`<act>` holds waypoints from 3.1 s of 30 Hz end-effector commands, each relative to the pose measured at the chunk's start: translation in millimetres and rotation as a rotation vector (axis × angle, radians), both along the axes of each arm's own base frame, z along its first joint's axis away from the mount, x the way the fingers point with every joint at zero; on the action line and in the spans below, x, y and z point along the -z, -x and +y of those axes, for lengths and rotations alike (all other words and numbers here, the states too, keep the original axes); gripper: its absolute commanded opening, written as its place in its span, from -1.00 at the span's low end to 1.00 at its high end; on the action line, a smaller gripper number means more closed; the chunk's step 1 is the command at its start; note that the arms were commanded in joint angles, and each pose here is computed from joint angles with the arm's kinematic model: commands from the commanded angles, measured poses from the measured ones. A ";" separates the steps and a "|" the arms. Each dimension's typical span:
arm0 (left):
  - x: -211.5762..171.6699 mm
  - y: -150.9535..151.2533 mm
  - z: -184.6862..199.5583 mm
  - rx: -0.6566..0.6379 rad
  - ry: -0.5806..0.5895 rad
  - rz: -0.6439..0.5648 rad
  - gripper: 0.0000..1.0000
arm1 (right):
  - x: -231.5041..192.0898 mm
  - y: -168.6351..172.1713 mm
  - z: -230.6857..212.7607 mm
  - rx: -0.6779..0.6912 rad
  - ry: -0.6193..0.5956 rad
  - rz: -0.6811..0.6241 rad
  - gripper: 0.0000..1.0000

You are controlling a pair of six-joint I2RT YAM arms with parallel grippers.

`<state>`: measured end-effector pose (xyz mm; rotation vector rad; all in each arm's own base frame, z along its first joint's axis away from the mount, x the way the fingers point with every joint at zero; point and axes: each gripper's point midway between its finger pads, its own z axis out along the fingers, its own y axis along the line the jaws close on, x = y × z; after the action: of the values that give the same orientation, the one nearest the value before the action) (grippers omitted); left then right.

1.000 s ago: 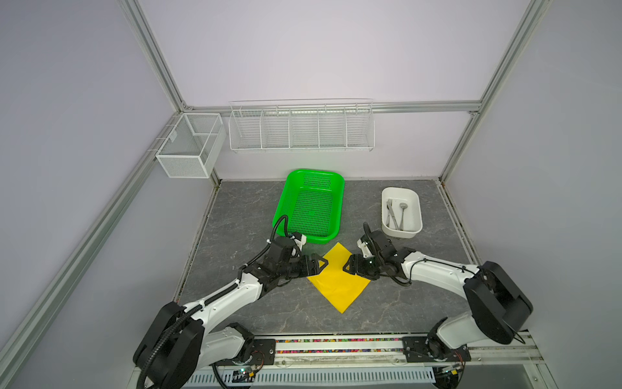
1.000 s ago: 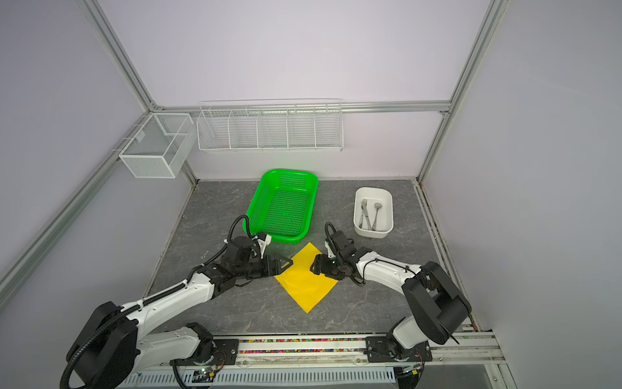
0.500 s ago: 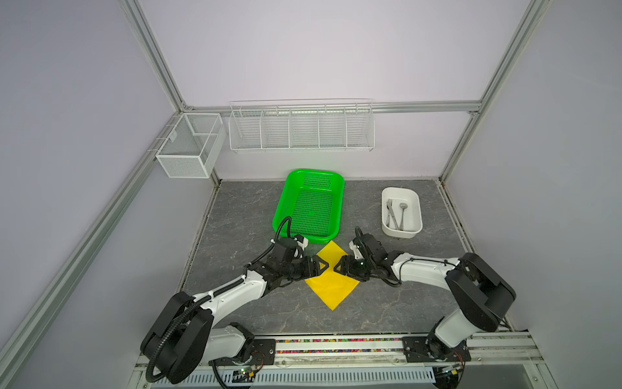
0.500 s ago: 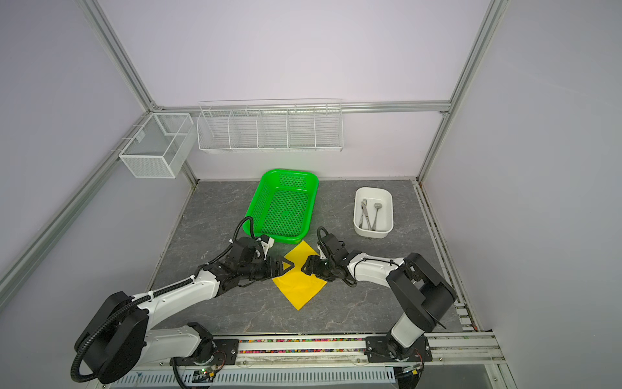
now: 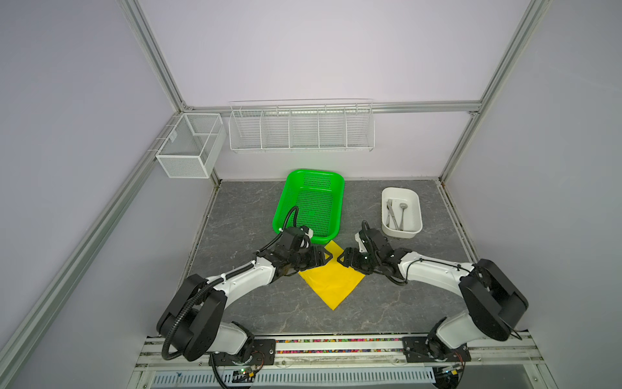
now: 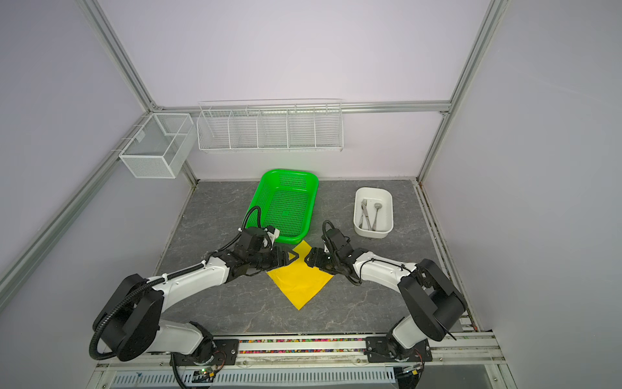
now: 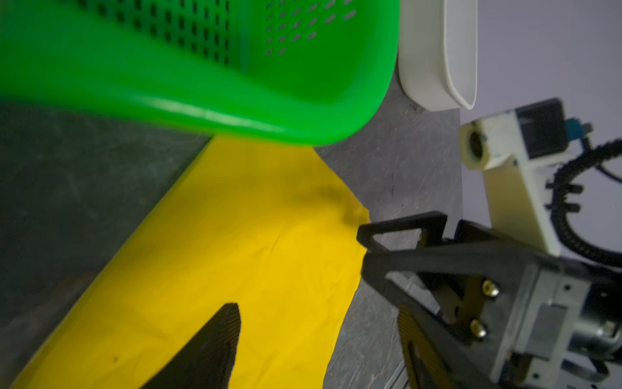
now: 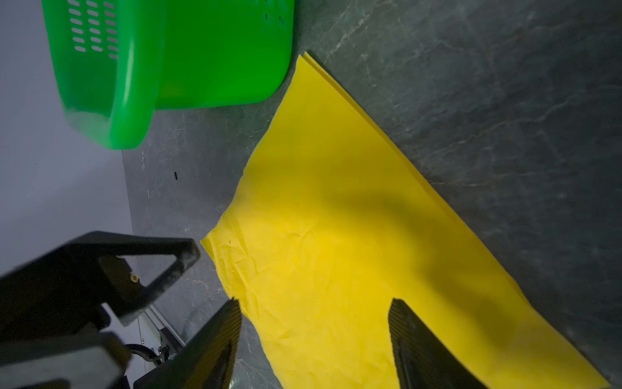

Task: Place the utensils on the paper napkin and roll it up
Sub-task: 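Drag the yellow napkin toward the left gripper with the right gripper, then release the napkin and lift the right gripper away, then move the right gripper to the white tub and grasp the knife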

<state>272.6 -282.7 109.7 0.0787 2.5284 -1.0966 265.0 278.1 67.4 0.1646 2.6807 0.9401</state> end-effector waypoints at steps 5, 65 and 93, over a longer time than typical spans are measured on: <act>-1.9 -65.5 -3.1 -0.123 -0.102 -0.102 0.51 | -12.0 1.4 -23.5 0.044 0.079 -0.047 0.47; -57.9 -11.1 -4.6 0.041 0.029 -0.167 0.70 | -57.4 -166.3 -226.9 0.107 0.607 -0.127 -0.03; -48.1 -8.9 1.7 0.081 -0.071 -0.162 0.84 | 51.4 -222.5 -238.1 -0.195 0.677 0.167 -0.20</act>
<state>280.2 -278.4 154.4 0.2548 2.4418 -0.9962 501.7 38.7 24.0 -0.0916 2.9606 0.0251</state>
